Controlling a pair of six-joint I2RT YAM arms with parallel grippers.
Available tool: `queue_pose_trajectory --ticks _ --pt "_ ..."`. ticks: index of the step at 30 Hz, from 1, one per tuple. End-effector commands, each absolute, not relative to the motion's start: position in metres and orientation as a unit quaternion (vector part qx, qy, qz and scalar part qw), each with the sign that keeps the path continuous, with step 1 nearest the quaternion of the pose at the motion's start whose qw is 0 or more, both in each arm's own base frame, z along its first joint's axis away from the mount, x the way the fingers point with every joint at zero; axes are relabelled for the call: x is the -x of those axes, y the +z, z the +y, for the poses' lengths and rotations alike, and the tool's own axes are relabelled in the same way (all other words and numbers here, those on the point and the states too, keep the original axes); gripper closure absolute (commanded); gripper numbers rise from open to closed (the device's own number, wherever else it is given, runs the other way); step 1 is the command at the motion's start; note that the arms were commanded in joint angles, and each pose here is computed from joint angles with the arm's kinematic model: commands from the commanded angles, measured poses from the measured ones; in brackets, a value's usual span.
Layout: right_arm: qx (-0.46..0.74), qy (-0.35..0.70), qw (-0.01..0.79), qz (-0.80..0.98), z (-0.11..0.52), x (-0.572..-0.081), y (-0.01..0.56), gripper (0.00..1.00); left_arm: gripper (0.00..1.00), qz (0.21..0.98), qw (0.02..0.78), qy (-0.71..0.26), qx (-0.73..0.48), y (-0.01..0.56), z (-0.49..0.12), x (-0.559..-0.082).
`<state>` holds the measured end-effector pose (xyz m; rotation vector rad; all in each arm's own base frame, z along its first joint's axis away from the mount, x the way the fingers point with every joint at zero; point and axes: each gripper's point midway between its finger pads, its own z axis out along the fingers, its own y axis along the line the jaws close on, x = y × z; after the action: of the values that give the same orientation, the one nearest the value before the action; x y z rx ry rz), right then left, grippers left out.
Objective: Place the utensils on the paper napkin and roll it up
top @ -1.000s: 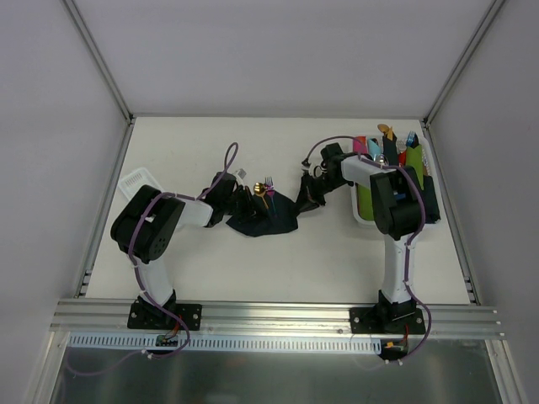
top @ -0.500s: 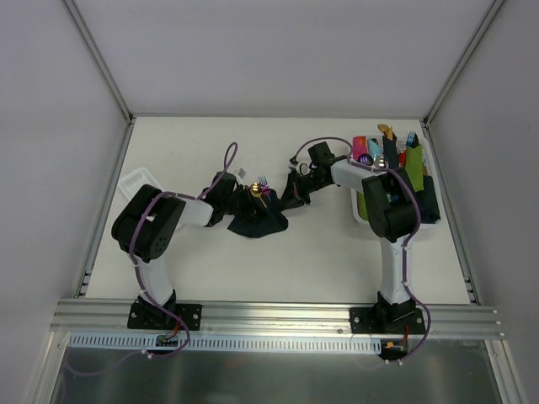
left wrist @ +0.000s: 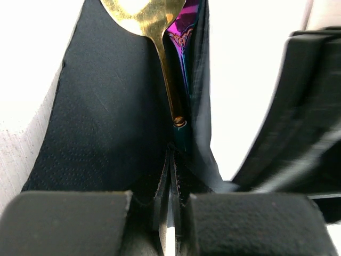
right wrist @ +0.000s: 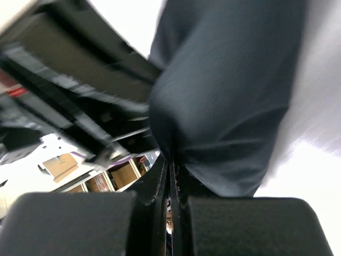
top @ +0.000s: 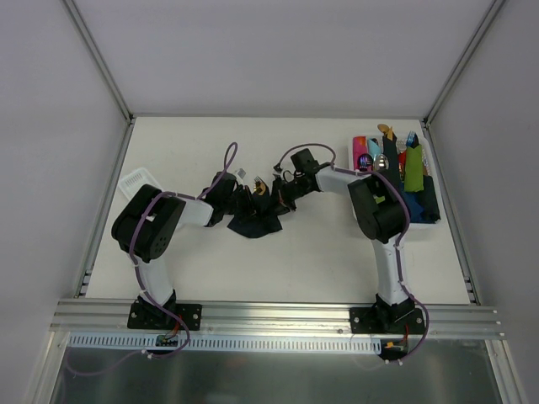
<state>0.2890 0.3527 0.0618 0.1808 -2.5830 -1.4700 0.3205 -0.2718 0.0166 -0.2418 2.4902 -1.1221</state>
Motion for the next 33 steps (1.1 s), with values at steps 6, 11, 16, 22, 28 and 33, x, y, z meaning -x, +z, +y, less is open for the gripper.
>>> queue_pose_trajectory --ticks 6,11,16,22,28,33 --pt "-0.037 -0.457 0.096 -0.884 0.346 -0.285 0.025 1.0 1.0 0.914 0.178 -0.349 0.102 -0.012 -0.252 -0.308" --pt "-0.036 -0.448 0.095 -0.888 0.341 -0.287 0.015 0.89 1.0 0.912 0.183 -0.352 0.105 -0.006 -0.251 -0.307" --pt "-0.04 -0.449 0.099 -0.887 0.339 -0.285 0.01 0.65 0.91 0.905 0.215 -0.349 0.11 0.018 -0.245 -0.309" --pt "-0.04 -0.457 0.109 -0.882 0.341 -0.285 0.008 0.4 0.77 0.898 0.261 -0.328 0.137 0.053 -0.227 -0.32" --pt "-0.036 -0.455 0.109 -0.883 0.34 -0.287 0.005 0.4 0.74 0.877 0.295 -0.343 0.161 0.086 -0.215 -0.329" --pt "-0.025 -0.47 0.116 -0.875 0.343 -0.288 0.004 0.4 0.75 0.868 0.264 -0.399 0.137 0.096 -0.238 -0.327"
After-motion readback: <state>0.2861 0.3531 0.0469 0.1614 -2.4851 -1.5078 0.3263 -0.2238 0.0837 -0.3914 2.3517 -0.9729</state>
